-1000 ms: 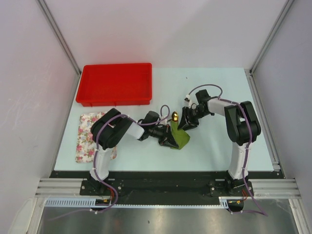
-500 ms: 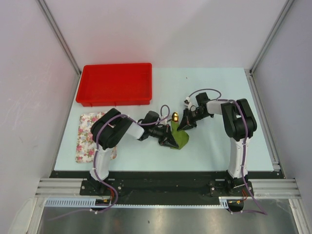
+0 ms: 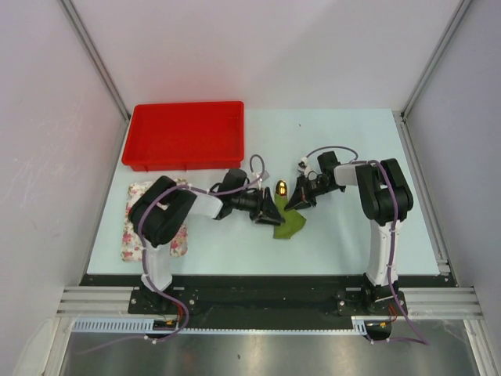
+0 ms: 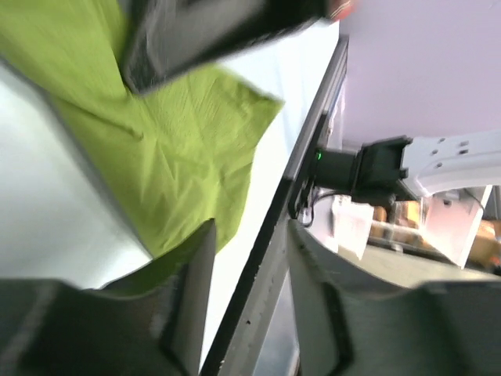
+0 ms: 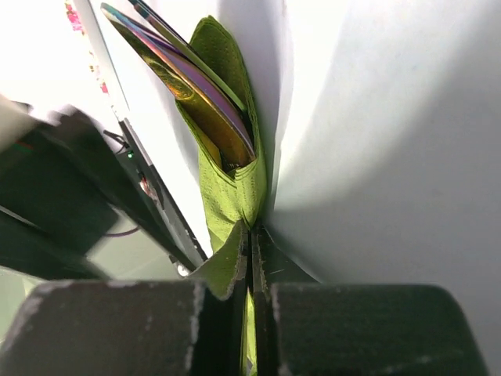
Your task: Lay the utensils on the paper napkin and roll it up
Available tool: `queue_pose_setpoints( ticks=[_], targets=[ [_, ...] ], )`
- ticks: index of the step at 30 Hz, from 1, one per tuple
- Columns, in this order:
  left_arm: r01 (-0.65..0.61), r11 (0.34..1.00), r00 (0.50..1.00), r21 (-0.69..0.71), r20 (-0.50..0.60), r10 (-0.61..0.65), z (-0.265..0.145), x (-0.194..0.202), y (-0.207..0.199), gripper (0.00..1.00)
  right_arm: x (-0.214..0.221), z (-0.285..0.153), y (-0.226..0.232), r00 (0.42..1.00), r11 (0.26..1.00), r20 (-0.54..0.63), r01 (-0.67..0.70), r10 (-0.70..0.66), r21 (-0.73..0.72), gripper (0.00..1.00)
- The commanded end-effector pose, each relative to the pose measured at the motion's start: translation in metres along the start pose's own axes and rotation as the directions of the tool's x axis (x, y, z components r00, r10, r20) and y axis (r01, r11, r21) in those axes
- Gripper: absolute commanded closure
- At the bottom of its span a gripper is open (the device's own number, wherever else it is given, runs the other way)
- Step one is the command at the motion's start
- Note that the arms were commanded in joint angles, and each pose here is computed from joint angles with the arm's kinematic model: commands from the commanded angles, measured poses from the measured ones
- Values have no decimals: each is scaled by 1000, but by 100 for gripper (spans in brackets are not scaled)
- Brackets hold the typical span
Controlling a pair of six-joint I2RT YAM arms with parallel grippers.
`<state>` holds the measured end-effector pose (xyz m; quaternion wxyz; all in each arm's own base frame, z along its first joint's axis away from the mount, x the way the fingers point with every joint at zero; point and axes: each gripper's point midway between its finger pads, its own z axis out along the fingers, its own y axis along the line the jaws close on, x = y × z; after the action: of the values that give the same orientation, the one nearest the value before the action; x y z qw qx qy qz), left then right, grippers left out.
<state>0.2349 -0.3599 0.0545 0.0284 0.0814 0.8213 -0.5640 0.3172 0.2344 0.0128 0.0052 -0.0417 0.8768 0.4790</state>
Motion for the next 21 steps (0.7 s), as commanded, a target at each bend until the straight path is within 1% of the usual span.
queue_pose_setpoints(
  ticks=[1,2,3,4,6,8,9,12,13,15,18,21],
  targets=[
    [-143,989,982,-41,119,147,-38,-35,-14,50,-11,1,0,997,999,58,44,-45,17,100],
    [-155,987,978,-51,135,161,-45,-39,-16,49,-12,-1,5,997,999,68,40,-40,-1,100],
    [-137,988,978,-77,151,148,-55,-44,-10,48,-15,-2,12,994,998,84,64,-62,-17,100],
    [-153,983,973,-97,159,167,-60,-47,-5,48,-17,-3,15,994,997,92,69,-66,-26,100],
    [-140,982,966,-130,199,164,-75,-61,3,48,-18,-5,25,992,995,102,81,-75,-57,100],
    [-143,981,960,-135,222,170,-82,-72,5,48,-18,-7,32,992,993,104,82,-73,-81,100],
    [-155,978,951,-137,248,186,-90,-82,2,47,-18,-6,35,991,993,109,83,-73,-89,100],
    [-239,958,917,-157,288,276,-103,-93,-12,44,-19,-10,45,989,989,122,96,-83,-108,100],
    [-278,946,903,-170,290,317,-106,-95,-14,44,-19,-12,47,988,988,127,104,-90,-110,100],
    [-312,933,890,-182,286,354,-111,-95,-20,41,-18,-12,50,987,987,127,113,-98,-118,100],
    [-323,927,883,-188,291,367,-117,-97,-24,37,-19,-15,56,984,984,139,132,-114,-122,100],
    [-319,928,893,-194,267,363,-121,-98,-25,33,-20,-19,62,980,980,148,154,-135,-125,100]
  ],
)
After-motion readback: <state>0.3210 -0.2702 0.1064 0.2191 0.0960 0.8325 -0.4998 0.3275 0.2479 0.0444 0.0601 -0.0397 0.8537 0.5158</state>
